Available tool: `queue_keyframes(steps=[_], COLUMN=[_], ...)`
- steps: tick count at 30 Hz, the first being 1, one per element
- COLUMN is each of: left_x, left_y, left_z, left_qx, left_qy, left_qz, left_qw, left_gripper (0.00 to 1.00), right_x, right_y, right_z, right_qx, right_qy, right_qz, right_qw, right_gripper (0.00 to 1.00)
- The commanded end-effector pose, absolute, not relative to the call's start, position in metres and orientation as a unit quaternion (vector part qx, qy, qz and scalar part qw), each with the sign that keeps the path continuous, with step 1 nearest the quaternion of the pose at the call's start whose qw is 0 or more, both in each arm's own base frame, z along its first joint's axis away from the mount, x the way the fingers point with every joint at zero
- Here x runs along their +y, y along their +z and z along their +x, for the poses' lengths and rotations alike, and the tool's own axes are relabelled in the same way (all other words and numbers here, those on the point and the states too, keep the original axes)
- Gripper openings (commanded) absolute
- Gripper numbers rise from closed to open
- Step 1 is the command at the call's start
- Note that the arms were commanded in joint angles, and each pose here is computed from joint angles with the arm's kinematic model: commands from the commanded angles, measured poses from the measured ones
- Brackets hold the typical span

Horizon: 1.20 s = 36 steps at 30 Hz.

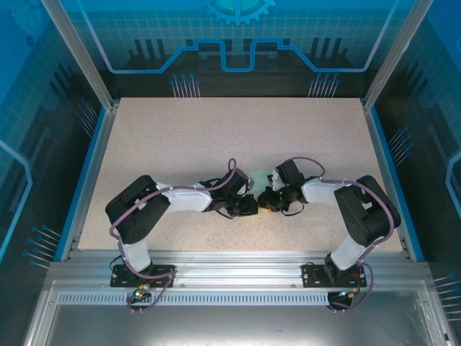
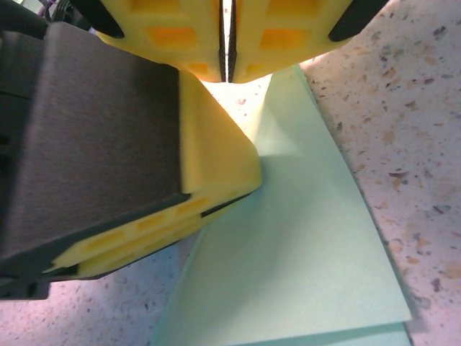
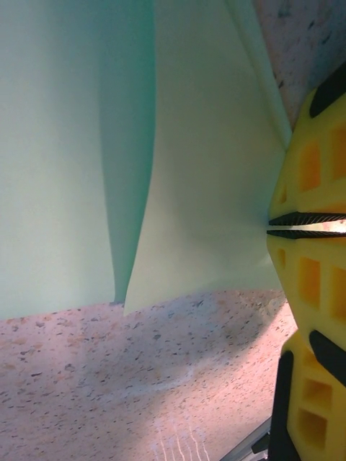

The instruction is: Fold a paper plane with a square sheet of paper (pick it up from the middle)

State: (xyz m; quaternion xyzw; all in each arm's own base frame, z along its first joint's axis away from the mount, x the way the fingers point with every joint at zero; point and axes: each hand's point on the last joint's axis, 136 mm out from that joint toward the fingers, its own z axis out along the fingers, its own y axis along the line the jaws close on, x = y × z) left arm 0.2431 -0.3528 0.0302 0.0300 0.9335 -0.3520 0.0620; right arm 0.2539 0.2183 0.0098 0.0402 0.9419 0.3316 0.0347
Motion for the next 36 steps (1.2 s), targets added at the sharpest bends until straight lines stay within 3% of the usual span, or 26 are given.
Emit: queue_keyframes(steps=[1, 11, 22, 28, 36], left_x=[-0.350, -0.327, -0.318, -0.320, -0.310], left_y=[0.012, -0.024, -0.030, -0.027, -0.033], left_z=[0.242, 0.237, 0.228, 0.230, 0.224], left_qx=[0.941, 0.963, 0.964, 0.964, 0.969], left_qy=[-0.335, -0.268, -0.262, -0.263, -0.244], left_qz=[0.017, -0.011, -0.017, -0.015, -0.015], left_qw=[0.052, 0.036, 0.027, 0.030, 0.024], left_gripper=[0.14, 0.10, 0.09, 0.08, 0.05], right_x=[0.211, 0.215, 0.235, 0.238, 0.209], right_y=[-0.002, 0.005, 0.033, 0.008, -0.012], right_z=[0.249, 0.252, 0.257, 0.252, 0.277], right_qx=[0.948, 0.945, 0.933, 0.939, 0.949], right_qy=[0.313, 0.322, 0.356, 0.341, 0.301], right_qz=[0.055, 0.048, 0.026, 0.039, 0.082], right_qw=[0.019, 0.023, 0.045, 0.030, 0.054], right_gripper=[0.15, 0.15, 0.16, 0.15, 0.14])
